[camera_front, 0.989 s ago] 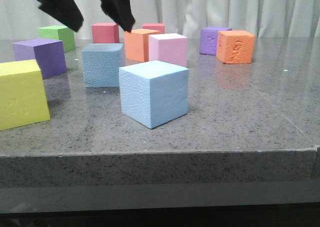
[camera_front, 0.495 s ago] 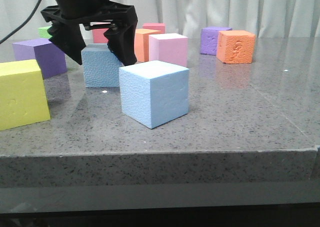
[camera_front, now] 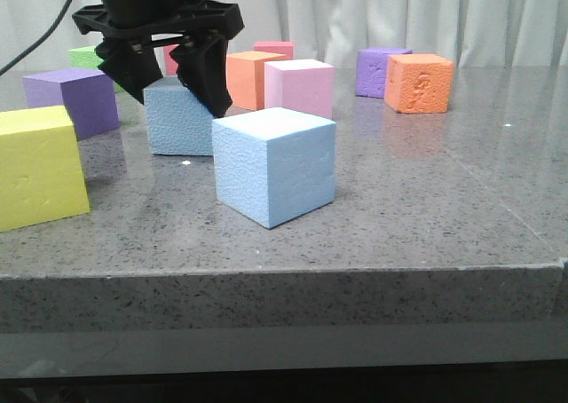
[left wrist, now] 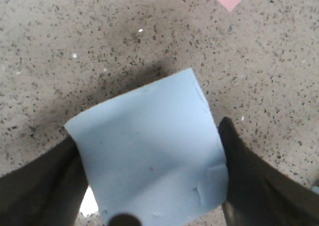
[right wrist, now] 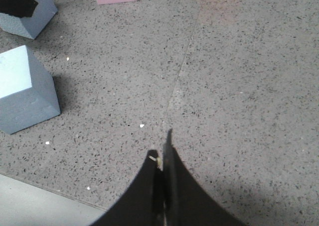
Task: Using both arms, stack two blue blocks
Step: 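Lift the textured blue cube with the left gripper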
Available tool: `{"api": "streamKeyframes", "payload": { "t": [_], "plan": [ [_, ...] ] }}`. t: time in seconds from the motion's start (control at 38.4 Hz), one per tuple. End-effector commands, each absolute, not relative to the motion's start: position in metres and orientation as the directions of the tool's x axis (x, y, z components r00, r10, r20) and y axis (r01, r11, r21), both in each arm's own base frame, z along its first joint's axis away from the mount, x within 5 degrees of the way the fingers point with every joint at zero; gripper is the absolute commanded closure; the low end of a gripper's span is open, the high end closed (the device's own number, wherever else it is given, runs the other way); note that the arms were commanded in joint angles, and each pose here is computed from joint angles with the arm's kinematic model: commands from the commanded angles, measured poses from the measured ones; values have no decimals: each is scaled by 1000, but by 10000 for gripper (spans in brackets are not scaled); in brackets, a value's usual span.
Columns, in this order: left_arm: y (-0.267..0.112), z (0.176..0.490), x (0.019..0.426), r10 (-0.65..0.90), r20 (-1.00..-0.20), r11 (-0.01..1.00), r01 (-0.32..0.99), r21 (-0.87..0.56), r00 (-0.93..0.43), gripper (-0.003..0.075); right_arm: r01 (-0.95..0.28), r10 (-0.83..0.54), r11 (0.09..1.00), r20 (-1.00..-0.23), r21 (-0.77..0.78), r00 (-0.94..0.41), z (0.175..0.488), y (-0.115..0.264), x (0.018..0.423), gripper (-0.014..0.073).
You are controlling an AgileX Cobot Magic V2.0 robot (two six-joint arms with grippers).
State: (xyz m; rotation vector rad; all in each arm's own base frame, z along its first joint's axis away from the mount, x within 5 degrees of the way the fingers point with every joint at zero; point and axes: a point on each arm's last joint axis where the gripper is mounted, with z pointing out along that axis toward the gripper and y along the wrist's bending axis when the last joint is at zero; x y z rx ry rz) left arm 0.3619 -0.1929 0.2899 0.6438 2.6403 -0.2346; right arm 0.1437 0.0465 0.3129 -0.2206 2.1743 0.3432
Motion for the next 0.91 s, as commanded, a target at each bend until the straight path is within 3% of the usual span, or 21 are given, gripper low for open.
{"api": "streamKeyframes", "payload": {
  "t": [0.0,0.52,0.88],
  "plan": [
    [-190,339,351,377,-541,872,485,-66,-752,353,-277,-5,948,-861,158,-508,327,45,146,662],
    [-189,409,296,401,-607,825,559,-87,-686,354,-276,-4,948,-865,156,-502,328,45,146,662],
    [-231,416,250,524,-596,711,698,-87,-609,354,-276,-4,948,-865,156,-502,328,45,146,662]
  ]
}}
